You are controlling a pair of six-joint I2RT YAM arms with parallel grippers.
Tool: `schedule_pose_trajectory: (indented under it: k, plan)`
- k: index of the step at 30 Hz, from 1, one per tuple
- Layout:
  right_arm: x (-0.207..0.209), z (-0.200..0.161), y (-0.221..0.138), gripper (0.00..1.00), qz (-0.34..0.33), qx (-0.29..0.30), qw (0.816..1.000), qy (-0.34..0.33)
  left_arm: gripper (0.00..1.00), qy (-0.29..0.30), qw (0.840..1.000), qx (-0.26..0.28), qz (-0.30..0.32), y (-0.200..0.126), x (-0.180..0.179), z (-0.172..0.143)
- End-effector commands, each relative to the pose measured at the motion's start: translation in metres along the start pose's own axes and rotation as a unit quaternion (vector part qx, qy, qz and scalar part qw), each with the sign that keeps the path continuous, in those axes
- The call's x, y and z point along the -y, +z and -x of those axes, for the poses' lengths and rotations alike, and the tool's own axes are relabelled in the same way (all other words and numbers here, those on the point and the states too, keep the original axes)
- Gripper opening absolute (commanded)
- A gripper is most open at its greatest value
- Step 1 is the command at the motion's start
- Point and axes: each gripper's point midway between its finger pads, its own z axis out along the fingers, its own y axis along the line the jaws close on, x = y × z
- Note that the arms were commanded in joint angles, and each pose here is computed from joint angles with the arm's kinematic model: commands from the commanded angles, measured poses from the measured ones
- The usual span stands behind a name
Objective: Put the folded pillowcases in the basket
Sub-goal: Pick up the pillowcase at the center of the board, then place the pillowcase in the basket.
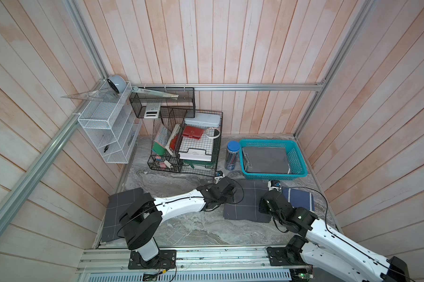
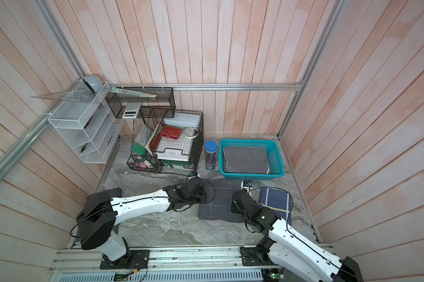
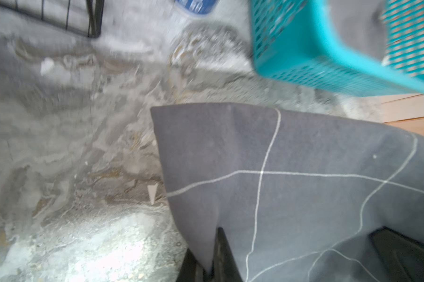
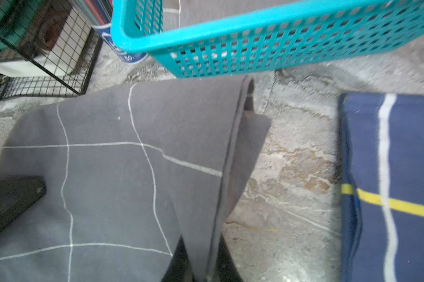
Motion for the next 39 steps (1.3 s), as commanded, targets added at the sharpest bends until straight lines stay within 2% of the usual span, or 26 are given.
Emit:
schedule_pose_trajectory:
  k: [1, 9, 15, 19, 23, 30, 34, 39]
  plan:
    - [0.017, 0.037, -0.015, 0.00, -0.054, 0.059, 0.996, -0.037, 0.00, 0.025, 0.999, 0.045, -0.003, -0.029, 0.020, 0.026]
    - [0.018, 0.115, -0.040, 0.00, -0.095, 0.139, 0.984, -0.054, 0.00, 0.042, 0.991, 0.111, -0.055, -0.059, 0.083, 0.082]
    - [0.034, 0.160, -0.042, 0.00, -0.107, 0.175, 0.979, -0.006, 0.00, 0.065, 0.985, 0.149, -0.065, -0.065, 0.124, 0.120]
    - [0.047, 0.184, -0.029, 0.00, -0.094, 0.186, 0.977, 0.039, 0.00, 0.071, 0.983, 0.164, -0.043, -0.051, 0.141, 0.144]
    - [0.068, 0.200, -0.006, 0.00, -0.096, 0.169, 0.977, 0.083, 0.00, 0.076, 0.981, 0.170, -0.045, -0.032, 0.162, 0.161]
    - [0.104, 0.213, 0.043, 0.00, -0.086, 0.157, 0.973, 0.150, 0.00, 0.086, 0.981, 0.170, -0.022, 0.013, 0.177, 0.177]
    - [0.107, 0.225, 0.076, 0.00, -0.060, 0.130, 0.979, 0.149, 0.00, 0.067, 0.981, 0.181, -0.013, 0.041, 0.163, 0.196]
    - [0.102, 0.238, 0.101, 0.00, -0.040, 0.112, 0.985, 0.129, 0.00, 0.060, 0.975, 0.212, -0.013, 0.058, 0.157, 0.213]
